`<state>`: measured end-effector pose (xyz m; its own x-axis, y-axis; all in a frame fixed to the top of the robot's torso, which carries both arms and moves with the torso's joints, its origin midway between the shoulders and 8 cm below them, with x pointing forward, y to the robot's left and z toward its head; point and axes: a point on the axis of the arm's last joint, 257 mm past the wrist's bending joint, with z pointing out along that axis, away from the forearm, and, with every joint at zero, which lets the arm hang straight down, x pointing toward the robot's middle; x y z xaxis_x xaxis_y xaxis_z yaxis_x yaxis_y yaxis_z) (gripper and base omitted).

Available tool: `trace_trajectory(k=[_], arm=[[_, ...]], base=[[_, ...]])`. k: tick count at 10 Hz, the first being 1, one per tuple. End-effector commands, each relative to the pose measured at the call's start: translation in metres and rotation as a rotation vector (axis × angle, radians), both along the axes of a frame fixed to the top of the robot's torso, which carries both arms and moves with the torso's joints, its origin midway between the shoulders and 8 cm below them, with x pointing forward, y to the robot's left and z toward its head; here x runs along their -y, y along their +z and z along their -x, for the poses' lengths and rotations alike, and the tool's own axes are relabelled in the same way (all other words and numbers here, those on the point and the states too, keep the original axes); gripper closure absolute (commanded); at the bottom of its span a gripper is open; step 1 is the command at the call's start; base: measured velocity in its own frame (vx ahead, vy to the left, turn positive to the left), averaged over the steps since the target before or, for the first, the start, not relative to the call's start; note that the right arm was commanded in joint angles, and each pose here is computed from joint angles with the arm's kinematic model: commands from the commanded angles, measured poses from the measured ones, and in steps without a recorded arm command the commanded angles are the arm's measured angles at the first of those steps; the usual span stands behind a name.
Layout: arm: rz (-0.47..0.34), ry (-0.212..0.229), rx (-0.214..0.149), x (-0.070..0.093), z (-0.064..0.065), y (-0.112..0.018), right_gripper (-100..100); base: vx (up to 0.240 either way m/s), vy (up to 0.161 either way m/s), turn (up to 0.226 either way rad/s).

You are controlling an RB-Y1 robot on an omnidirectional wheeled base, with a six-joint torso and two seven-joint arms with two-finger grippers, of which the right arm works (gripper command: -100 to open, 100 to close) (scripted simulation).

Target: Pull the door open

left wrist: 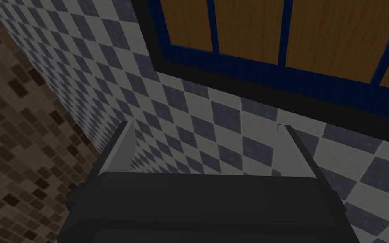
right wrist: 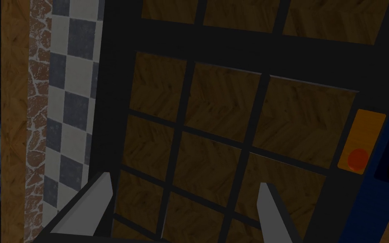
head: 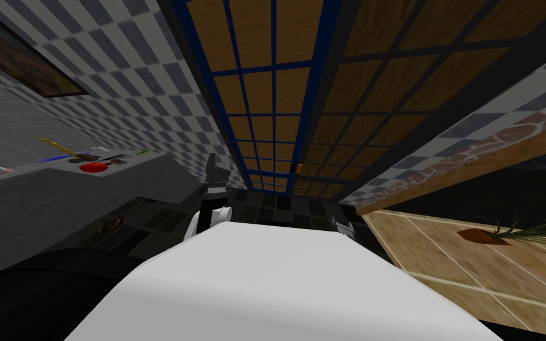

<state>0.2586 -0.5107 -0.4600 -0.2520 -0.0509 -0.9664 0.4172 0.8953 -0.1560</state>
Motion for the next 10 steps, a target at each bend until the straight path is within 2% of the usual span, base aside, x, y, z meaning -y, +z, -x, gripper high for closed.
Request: trace_trajectory(k=[1,4,7,9,10], arm=[[0.006,-0.031,-0.008,0.009,0.008,-0.001,-100],[0.006,-0.078,-0.006,0.017,0.011,-0.002,-100],[-0.006,-0.09,0.026,0.009,-0.01,0.001,-100],[-0.013,-0.085,0.043,0.003,-0.022,0.003,-100],[-0.019,-0.077,0.06,-0.004,-0.034,0.006,-100]], base=[[-0.052,-0.038,0.095],[0.002,-0.032,0.133],[0.138,-0.05,0.203],[0.132,-0.033,0.088],[0.142,-0.024,0.158]])
